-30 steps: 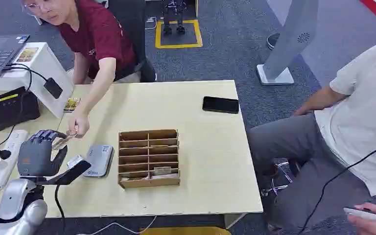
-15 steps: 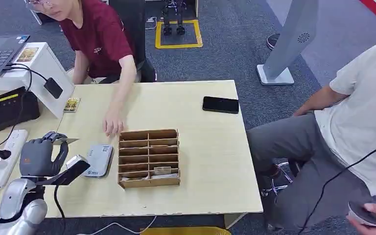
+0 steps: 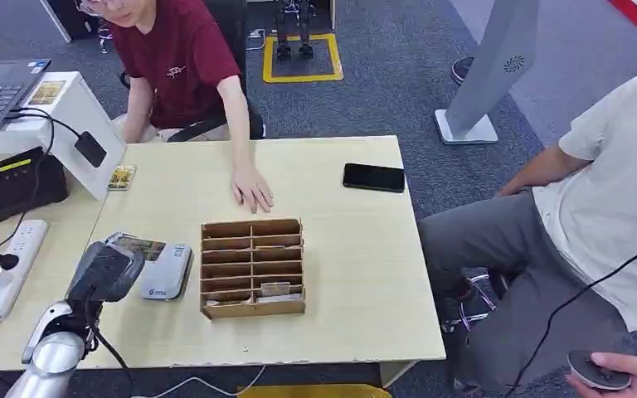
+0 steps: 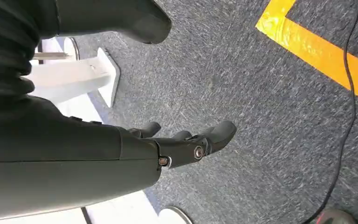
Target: Pass the card to the sensor for recognition and then transmit it.
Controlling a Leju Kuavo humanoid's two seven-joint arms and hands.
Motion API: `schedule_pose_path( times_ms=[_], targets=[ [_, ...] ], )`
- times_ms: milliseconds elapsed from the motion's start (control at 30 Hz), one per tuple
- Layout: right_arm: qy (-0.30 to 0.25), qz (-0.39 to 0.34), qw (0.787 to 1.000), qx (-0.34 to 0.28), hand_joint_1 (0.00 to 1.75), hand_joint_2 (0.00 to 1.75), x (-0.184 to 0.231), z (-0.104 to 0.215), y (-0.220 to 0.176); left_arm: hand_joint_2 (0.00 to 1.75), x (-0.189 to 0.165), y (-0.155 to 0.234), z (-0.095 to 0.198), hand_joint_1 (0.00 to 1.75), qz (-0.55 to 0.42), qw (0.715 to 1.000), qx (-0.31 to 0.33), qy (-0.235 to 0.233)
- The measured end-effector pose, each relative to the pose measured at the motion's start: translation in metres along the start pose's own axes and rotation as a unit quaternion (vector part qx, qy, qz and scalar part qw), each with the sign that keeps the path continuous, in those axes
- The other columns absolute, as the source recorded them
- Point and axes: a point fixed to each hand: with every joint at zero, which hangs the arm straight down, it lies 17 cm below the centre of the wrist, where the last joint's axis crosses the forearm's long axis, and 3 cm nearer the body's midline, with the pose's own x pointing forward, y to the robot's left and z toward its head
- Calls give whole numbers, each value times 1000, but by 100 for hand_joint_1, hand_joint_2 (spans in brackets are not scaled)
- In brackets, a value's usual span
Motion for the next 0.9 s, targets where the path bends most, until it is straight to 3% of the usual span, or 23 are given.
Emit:
schedule_pose_path(
  times_ms=[900],
  targets=[
    [4,-2,1000,3,0,175,3,1,6,175,-30,-6,-20,175,-7,997,18,73]
  ],
)
